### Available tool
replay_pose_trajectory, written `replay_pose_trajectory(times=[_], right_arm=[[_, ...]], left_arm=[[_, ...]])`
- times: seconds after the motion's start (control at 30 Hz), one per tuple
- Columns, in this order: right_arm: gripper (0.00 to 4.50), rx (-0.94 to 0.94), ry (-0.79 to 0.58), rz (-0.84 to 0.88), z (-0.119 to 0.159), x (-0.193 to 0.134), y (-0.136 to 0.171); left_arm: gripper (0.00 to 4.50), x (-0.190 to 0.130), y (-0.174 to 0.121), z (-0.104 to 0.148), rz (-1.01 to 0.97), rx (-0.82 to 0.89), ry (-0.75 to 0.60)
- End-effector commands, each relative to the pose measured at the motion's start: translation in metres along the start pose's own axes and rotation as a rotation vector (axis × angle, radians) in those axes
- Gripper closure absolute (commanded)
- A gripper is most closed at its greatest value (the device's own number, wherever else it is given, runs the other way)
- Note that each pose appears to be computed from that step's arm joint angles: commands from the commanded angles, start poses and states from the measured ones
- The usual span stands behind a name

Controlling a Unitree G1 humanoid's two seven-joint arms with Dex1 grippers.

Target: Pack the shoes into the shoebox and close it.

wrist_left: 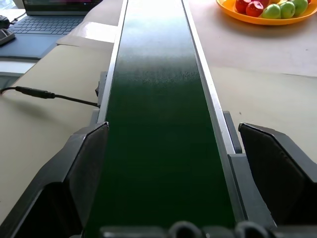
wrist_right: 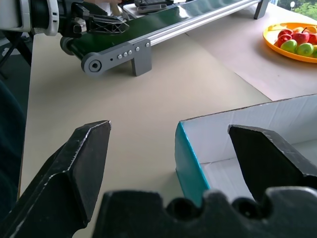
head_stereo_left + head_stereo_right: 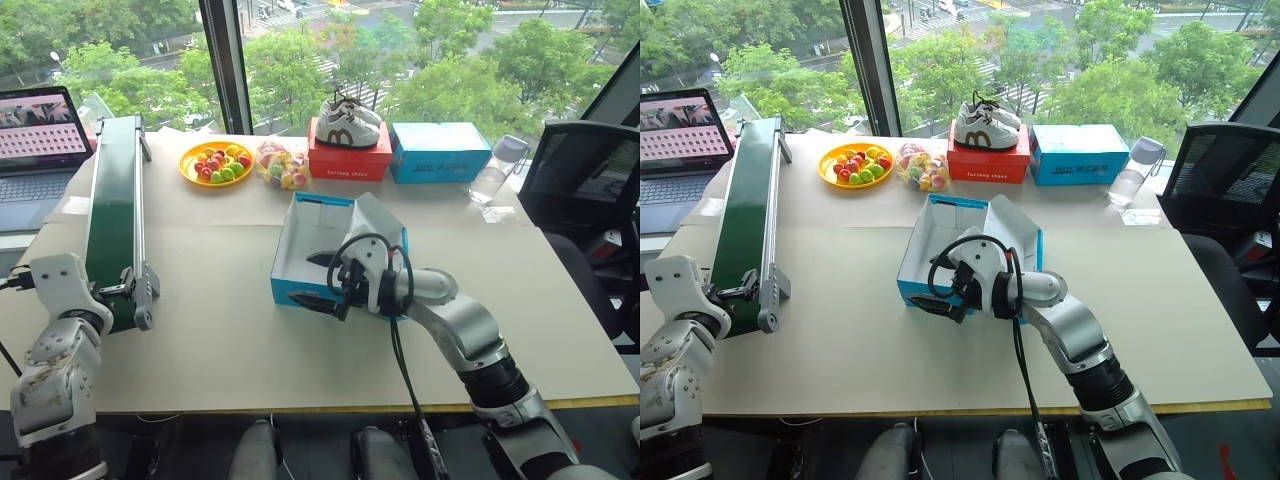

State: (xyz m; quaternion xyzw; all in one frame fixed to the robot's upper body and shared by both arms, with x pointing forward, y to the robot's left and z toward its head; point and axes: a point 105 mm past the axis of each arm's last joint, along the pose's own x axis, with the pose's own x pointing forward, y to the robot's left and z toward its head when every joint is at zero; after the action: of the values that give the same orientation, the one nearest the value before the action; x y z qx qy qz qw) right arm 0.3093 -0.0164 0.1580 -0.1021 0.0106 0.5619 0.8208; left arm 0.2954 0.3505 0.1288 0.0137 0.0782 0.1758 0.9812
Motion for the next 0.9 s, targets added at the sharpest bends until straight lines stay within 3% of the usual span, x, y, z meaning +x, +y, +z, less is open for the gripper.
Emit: replay_pose_trajectory(times=[0.03, 0.9], right_arm=[[0.01, -0.045, -0.041, -0.029, 0.011, -0.005, -0.007], [0.01, -0.067, -0.023, -0.065, 0.008, -0.005, -0.013]], left_arm=[[0.00, -0.002, 0.006, 0.012, 0.023, 0.004, -0.055], [0.00, 0.006, -0.004, 0.011, -0.010, -0.005, -0.055]])
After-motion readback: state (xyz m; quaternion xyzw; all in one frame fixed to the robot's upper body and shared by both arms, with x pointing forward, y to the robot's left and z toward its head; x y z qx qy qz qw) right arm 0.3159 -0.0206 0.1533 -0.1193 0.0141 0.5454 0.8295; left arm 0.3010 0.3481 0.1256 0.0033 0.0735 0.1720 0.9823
